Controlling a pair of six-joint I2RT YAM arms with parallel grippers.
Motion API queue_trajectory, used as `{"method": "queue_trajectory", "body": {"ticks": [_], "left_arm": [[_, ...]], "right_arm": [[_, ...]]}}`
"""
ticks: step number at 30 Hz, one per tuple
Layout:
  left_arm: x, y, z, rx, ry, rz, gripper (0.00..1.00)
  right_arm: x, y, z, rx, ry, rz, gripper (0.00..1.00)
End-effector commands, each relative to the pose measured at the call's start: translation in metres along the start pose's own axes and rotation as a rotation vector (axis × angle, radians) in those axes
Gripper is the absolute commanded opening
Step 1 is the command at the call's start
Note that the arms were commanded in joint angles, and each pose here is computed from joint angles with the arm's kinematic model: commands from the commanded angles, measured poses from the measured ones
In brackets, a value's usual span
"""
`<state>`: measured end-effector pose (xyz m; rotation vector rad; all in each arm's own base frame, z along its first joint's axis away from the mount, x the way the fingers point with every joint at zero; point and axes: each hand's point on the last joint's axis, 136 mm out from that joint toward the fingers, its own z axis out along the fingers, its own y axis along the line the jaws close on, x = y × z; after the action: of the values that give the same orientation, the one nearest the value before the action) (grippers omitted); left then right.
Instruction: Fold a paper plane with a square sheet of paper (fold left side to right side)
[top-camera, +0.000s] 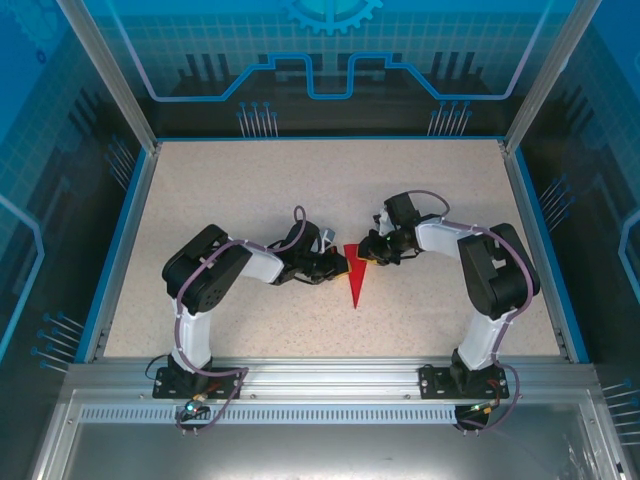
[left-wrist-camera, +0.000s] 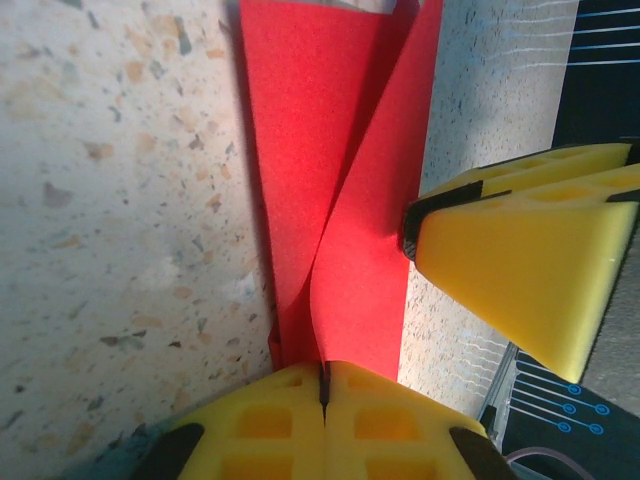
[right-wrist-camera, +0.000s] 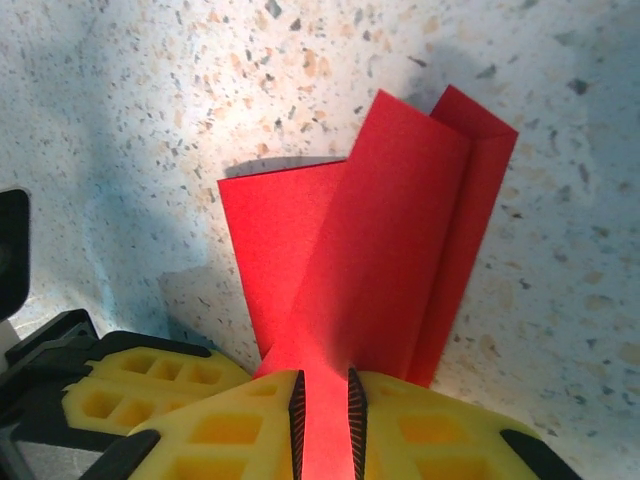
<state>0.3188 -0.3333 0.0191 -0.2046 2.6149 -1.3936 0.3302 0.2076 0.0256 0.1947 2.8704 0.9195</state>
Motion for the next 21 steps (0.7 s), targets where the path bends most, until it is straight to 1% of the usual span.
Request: {"method": "queue_trajectory", "body": {"ticks": [1, 9, 14, 16, 21], "left_arm": [[0.001, 0.029, 0.005, -0.091, 0.005, -0.021, 0.04], [0.001, 0.032, 0.006, -0.102, 0.007, -0.030, 0.03], [0.000, 0.028, 0.004, -0.092, 0.003, -0.022, 0.04], [0.001, 0.026, 0.002, -0.089, 0.000, -0.020, 0.08], [-0.002, 0.013, -0.008, -0.079, -0.013, 0.001, 0.20]], "right_arm": [[0.006, -0.007, 0.005, 0.050, 0.034, -0.006, 0.21], [0.011, -0.017, 0.011, 0.080, 0.058, 0.008, 0.21], [0.018, -0.029, 0.015, 0.130, 0.090, 0.032, 0.21], [0.021, -0.035, 0.014, 0.157, 0.100, 0.039, 0.21], [0.028, -0.044, 0.016, 0.193, 0.128, 0.049, 0.20]]}}
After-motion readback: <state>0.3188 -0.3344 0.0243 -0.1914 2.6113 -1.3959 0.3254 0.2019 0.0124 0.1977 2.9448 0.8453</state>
